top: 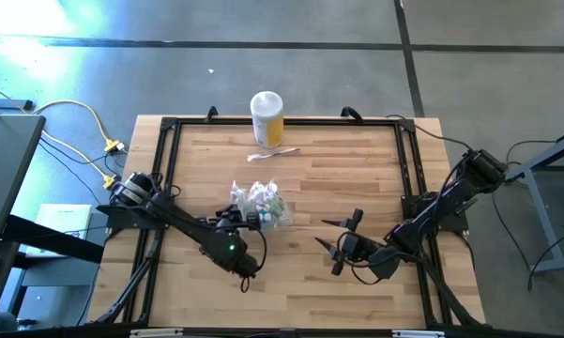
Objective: Pick & Place toothbrushing station
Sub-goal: Put the violet toothbrush into the transparent organizer
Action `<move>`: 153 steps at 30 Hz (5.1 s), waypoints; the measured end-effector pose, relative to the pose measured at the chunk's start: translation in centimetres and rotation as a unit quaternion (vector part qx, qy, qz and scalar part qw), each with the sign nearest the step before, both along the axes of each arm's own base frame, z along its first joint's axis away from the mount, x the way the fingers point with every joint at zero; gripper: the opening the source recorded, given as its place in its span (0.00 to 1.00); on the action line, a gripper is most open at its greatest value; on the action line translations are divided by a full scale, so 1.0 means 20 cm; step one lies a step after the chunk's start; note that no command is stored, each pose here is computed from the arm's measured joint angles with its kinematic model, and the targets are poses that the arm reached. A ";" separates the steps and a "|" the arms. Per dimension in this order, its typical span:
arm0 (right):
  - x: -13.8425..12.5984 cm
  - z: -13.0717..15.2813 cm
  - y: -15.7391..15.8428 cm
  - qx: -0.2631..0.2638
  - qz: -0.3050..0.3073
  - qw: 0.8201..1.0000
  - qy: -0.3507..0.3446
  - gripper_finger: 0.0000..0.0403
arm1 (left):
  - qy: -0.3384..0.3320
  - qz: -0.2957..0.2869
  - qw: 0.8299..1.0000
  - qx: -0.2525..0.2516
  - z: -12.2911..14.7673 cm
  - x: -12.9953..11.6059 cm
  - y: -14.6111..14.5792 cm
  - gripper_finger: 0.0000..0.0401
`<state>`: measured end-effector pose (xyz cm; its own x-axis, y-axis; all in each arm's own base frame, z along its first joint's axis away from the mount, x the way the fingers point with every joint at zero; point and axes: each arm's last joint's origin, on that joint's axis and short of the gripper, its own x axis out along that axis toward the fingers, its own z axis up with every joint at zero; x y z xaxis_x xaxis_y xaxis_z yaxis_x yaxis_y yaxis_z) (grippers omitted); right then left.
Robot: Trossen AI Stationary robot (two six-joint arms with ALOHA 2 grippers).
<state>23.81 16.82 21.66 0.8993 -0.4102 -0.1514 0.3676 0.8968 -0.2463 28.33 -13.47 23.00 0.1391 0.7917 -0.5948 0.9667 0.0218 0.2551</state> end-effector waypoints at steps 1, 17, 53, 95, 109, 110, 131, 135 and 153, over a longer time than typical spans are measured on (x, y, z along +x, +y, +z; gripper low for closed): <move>0.00 0.00 0.00 0.000 0.000 1.000 0.000 0.57 | -0.001 -0.002 1.000 -0.001 0.00 0.00 -0.01 0.01; 0.00 0.00 0.00 -0.004 0.003 1.000 0.003 0.57 | -0.022 -0.018 0.999 -0.034 -0.04 0.02 -0.08 0.12; 0.00 0.00 0.00 -0.005 0.005 1.000 0.004 0.57 | -0.153 -0.075 0.985 -0.003 0.31 -0.03 -0.18 0.50; 0.35 -0.02 -1.81 0.245 0.004 0.953 0.178 0.57 | -0.697 0.228 0.445 -0.513 0.38 -0.80 0.58 0.50; 0.57 -0.26 -1.96 0.234 0.036 0.932 0.274 0.57 | -0.640 0.257 0.436 -0.578 0.14 -0.73 0.67 0.50; 0.57 -0.27 -1.96 0.238 0.035 0.930 0.279 0.57 | -0.639 0.261 0.435 -0.578 0.13 -0.73 0.67 0.50; 0.57 -0.43 -1.99 0.272 -0.012 0.903 0.332 0.57 | -0.638 0.253 0.409 -0.601 0.10 -0.71 0.72 0.50; 0.58 -0.42 -2.00 0.254 -0.023 0.907 0.336 0.57 | -0.638 0.253 0.410 -0.600 0.09 -0.71 0.72 0.50; 0.57 -0.43 -1.99 0.216 0.003 0.901 0.376 0.04 | -0.630 0.271 0.417 -0.597 0.07 -0.72 0.72 0.50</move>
